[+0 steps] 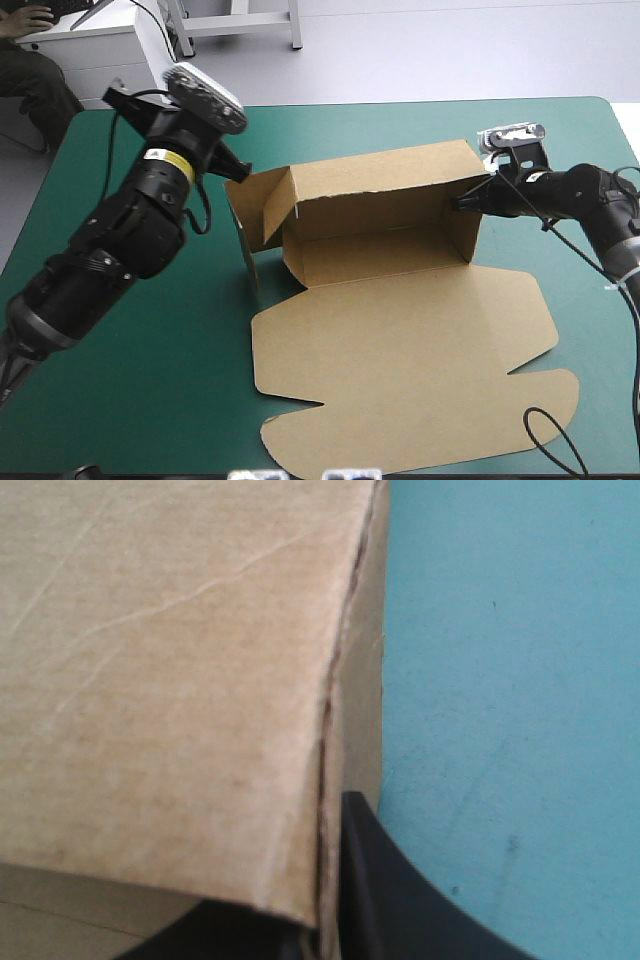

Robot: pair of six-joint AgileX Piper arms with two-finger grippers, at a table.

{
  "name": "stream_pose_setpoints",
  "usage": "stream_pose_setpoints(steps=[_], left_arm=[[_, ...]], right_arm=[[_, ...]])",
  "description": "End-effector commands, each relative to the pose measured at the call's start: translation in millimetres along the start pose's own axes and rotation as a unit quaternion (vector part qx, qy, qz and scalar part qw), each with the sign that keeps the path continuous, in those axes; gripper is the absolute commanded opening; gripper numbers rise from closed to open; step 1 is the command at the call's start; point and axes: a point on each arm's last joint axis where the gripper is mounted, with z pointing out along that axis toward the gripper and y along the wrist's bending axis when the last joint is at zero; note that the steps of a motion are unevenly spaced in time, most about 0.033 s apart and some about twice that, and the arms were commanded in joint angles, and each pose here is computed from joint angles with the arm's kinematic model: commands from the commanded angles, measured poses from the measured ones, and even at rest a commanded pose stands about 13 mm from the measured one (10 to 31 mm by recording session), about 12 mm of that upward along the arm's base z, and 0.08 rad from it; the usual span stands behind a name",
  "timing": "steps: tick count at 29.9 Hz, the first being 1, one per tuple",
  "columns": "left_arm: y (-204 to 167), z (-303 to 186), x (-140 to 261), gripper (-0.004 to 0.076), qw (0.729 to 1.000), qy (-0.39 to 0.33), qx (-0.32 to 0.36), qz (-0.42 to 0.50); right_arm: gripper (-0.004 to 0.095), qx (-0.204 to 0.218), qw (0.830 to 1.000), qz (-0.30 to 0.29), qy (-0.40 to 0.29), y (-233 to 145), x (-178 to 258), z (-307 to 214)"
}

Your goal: Fold the box

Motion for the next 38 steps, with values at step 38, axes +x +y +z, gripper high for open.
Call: stream_pose_setpoints(steps=[38], left_arm=[[123, 34, 154, 0.0006, 0.922, 0.216, 0.054, -0.316]], right_arm=[[0.0001, -0.021, 0.991, 0.051, 0.123, 29, -37, 32]])
